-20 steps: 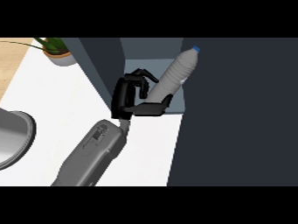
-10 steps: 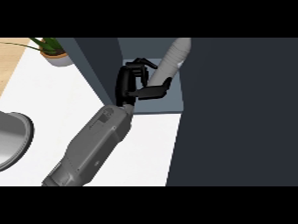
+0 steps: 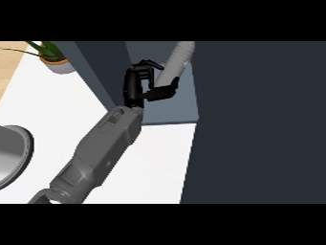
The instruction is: Pick up the bottled water, place it into the cabinet and close the cabinet
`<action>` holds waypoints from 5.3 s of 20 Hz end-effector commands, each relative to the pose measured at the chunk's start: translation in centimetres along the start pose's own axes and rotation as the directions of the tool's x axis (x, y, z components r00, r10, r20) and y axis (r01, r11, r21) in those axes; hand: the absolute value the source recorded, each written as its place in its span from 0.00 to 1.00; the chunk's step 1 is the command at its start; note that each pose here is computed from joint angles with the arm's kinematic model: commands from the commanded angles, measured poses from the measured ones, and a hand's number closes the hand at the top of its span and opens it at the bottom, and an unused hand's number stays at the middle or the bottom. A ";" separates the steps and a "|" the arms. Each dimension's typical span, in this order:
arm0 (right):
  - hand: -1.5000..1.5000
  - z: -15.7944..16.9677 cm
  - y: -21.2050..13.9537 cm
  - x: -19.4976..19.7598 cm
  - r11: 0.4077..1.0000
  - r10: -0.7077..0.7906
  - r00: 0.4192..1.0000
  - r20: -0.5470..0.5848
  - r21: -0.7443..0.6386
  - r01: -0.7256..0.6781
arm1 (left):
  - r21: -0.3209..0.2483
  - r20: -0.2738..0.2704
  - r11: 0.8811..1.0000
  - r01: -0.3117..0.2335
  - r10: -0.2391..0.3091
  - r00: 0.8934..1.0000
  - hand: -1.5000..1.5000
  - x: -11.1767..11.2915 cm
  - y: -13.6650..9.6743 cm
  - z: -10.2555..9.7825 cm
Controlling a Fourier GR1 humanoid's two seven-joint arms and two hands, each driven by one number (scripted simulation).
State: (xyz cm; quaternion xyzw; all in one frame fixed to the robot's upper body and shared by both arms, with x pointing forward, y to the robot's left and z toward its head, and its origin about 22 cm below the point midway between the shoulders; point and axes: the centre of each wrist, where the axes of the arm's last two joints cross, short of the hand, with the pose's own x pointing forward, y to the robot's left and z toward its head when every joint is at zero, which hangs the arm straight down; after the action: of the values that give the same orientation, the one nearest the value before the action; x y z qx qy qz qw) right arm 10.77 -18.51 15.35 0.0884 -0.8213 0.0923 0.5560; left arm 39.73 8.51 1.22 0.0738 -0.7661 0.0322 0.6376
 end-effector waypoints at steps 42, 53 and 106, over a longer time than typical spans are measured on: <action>0.00 0.5 -1.2 1.1 1.000 -0.018 0.999 0.040 0.002 0.018 | -0.270 0.129 0.945 -0.184 0.225 0.966 0.00 3.6 -0.8 -4.2; 0.00 0.9 0.2 0.7 1.000 0.012 0.999 0.031 0.011 -0.013 | -0.324 0.052 0.891 -0.318 0.352 0.935 0.00 2.7 -1.5 -0.1; 1.00 -14.0 12.1 0.6 0.968 0.014 0.994 -0.110 0.251 0.014 | -0.225 0.104 0.924 -0.309 0.338 0.935 1.00 3.0 24.7 18.4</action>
State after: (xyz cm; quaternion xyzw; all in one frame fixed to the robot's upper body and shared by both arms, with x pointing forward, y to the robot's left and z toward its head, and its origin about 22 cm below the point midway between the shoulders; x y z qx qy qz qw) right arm 16.34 -6.19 18.95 0.1447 -0.7751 0.2411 0.5658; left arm 17.33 29.04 1.90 -0.1157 -0.8047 0.0588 0.5792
